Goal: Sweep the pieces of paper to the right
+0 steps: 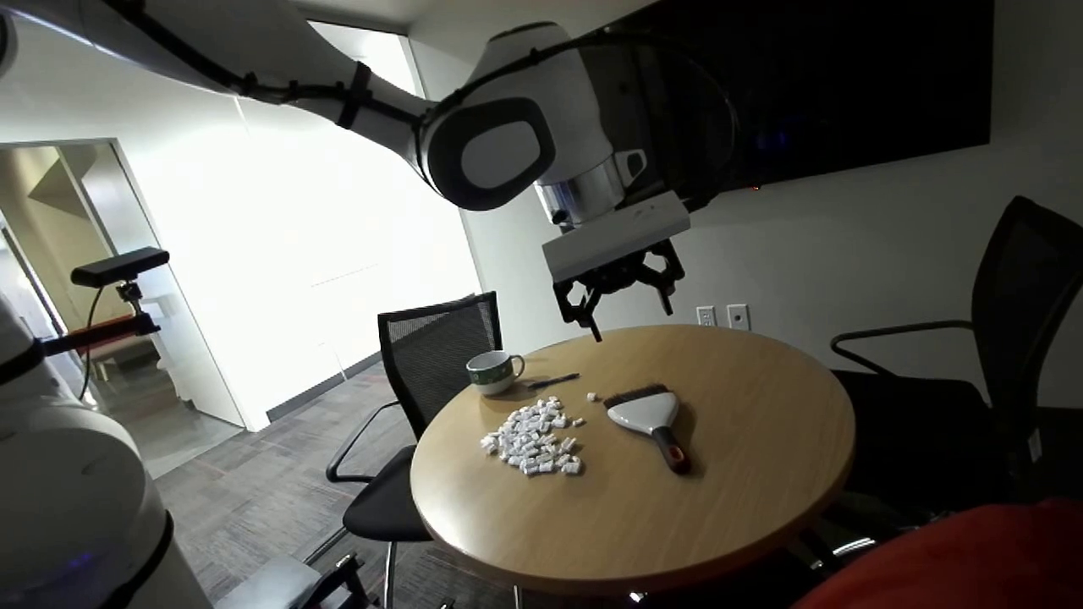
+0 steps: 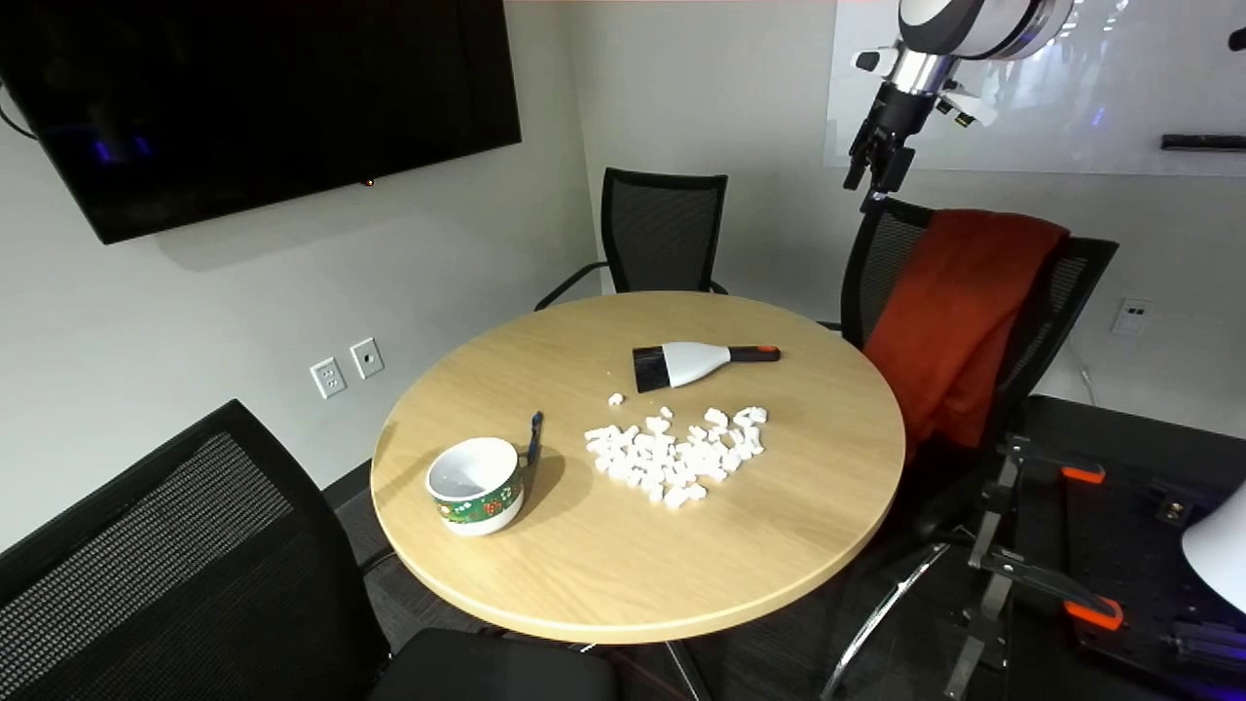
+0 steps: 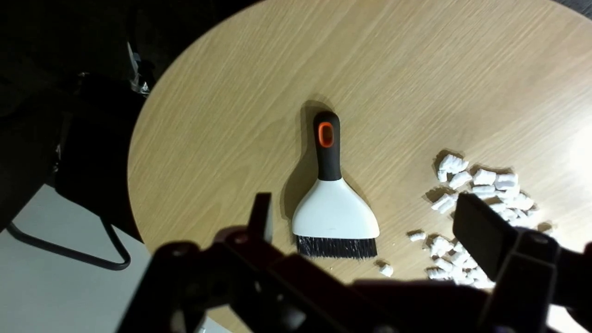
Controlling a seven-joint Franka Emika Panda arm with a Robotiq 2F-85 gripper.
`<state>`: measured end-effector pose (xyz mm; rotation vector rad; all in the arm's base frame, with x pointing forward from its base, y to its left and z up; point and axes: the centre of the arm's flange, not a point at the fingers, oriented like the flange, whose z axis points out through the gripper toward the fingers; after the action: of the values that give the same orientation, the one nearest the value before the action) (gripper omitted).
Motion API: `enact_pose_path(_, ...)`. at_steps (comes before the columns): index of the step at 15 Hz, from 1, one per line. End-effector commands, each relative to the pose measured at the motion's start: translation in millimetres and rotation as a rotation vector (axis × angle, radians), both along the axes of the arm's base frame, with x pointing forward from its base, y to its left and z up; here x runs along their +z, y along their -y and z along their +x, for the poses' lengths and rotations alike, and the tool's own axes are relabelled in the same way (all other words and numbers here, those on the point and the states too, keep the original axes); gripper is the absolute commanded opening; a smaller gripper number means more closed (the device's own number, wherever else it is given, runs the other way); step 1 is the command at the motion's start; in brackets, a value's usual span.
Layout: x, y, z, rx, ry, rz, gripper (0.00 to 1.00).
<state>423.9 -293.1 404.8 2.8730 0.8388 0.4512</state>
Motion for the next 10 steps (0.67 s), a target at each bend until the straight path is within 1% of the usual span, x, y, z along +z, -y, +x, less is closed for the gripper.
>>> enact_pose_path(1, -12, 7, 15, 0.005, 0.020, 0.018, 1.00)
enact_pose_path(2, -23, 10, 25, 0.048, 0.018, 0.040, 1.00)
enact_pose_path(4, -48, 9, 46, 0.066, 0.043, 0.073, 1.00)
enact_pose_path(8, -102, 12, 91, 0.063, 0.071, 0.095, 1.00)
enact_pose_path(10, -135, 15, 116, 0.050, 0.075, 0.123, 1.00)
